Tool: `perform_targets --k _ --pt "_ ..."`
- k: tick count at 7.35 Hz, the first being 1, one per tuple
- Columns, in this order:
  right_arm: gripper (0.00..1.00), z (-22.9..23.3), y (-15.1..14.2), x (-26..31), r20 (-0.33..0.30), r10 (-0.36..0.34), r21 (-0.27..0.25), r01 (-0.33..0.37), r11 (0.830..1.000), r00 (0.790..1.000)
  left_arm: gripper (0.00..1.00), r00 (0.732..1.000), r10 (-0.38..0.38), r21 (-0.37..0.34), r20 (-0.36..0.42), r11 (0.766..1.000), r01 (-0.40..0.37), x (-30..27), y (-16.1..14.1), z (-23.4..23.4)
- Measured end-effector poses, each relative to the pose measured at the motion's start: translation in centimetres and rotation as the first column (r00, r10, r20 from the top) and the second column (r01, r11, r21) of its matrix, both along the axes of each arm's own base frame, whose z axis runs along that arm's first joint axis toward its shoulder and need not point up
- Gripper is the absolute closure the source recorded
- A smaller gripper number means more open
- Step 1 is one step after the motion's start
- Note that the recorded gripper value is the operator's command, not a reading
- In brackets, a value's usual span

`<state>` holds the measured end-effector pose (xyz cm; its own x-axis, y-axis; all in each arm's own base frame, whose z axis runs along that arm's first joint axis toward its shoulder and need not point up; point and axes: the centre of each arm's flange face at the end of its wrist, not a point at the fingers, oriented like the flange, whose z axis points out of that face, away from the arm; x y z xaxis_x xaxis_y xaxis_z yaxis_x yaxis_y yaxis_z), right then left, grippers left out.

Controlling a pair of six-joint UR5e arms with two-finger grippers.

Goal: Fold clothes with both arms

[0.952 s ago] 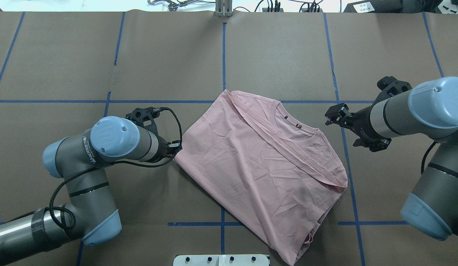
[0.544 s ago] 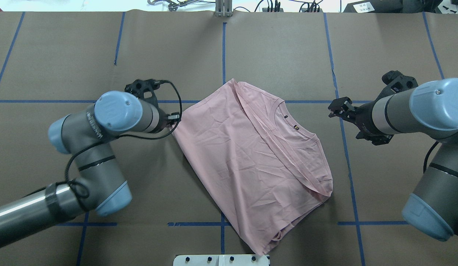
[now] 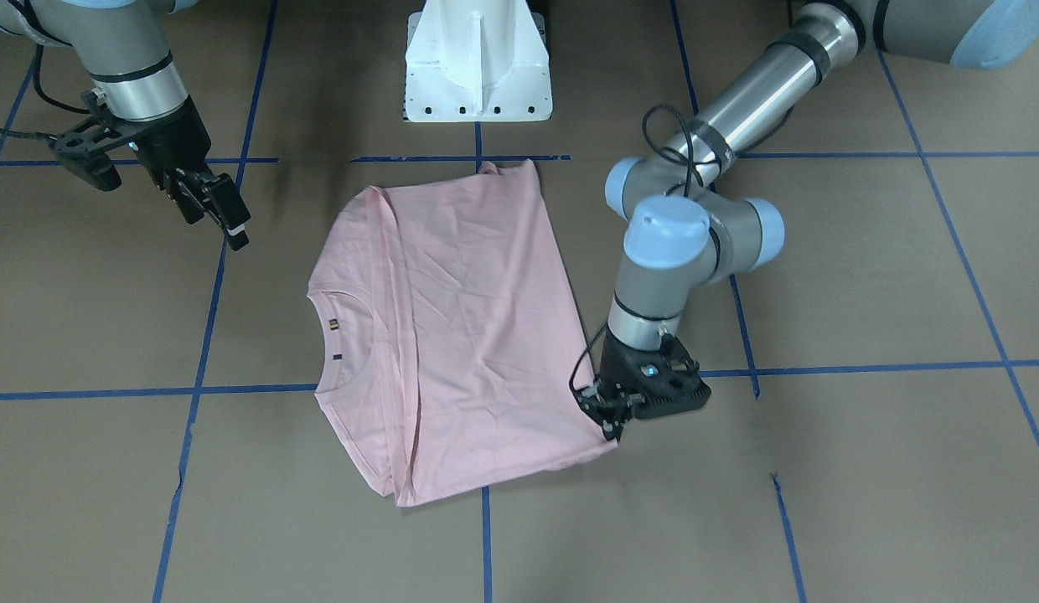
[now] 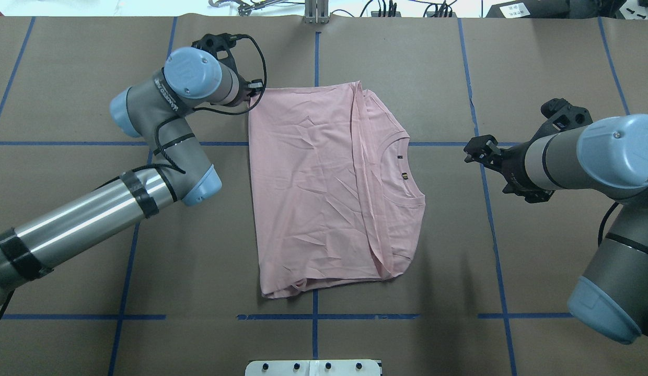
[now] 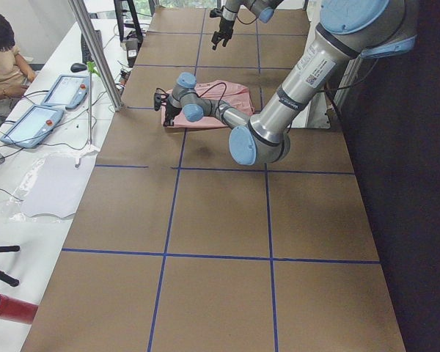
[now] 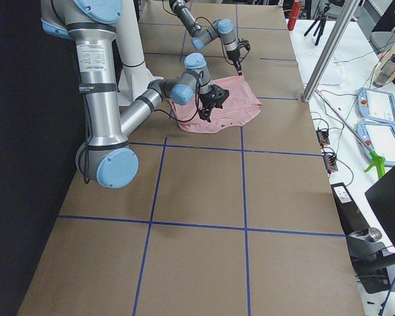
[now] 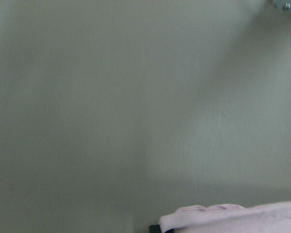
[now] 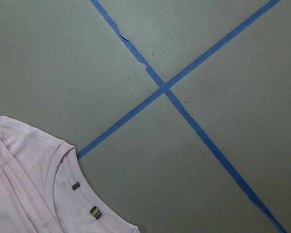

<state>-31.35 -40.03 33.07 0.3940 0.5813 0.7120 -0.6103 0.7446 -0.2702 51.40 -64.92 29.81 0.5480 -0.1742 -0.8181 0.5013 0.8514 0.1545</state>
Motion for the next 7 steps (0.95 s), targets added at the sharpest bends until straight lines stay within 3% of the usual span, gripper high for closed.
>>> perform_targets --k 1,2,4,6,7 --pt "0.0 -0.1 0.1 -0.2 0.002 -0.003 0.002 0.003 1.0 1.0 0.35 1.0 -0.012 0.02 -0.003 1.0 0.012 -0.8 -1.8 0.3" --pt "0.0 -0.6 0.3 -0.7 0.009 -0.014 0.008 0.013 1.0 1.0 0.34 1.0 -0.014 0.038 -0.022 0.999 0.015 -1.3 -2.4 0.3" --pt "0.0 -3.2 2.5 -5.0 0.04 -0.086 0.049 0.084 0.995 0.996 0.34 0.993 0.051 0.07 -0.109 0.997 -0.043 -3.2 0.2 0.0" --pt "0.01 -4.5 9.0 -12.0 0.031 -0.146 0.088 0.143 0.986 0.989 0.34 0.976 0.129 0.089 -0.176 0.989 -0.115 -6.9 5.1 1.2" --pt "0.07 -4.4 12.4 -14.7 0.028 -0.148 0.088 0.145 0.985 0.989 0.34 0.974 0.133 0.085 -0.184 0.989 -0.119 -7.2 5.8 1.4"
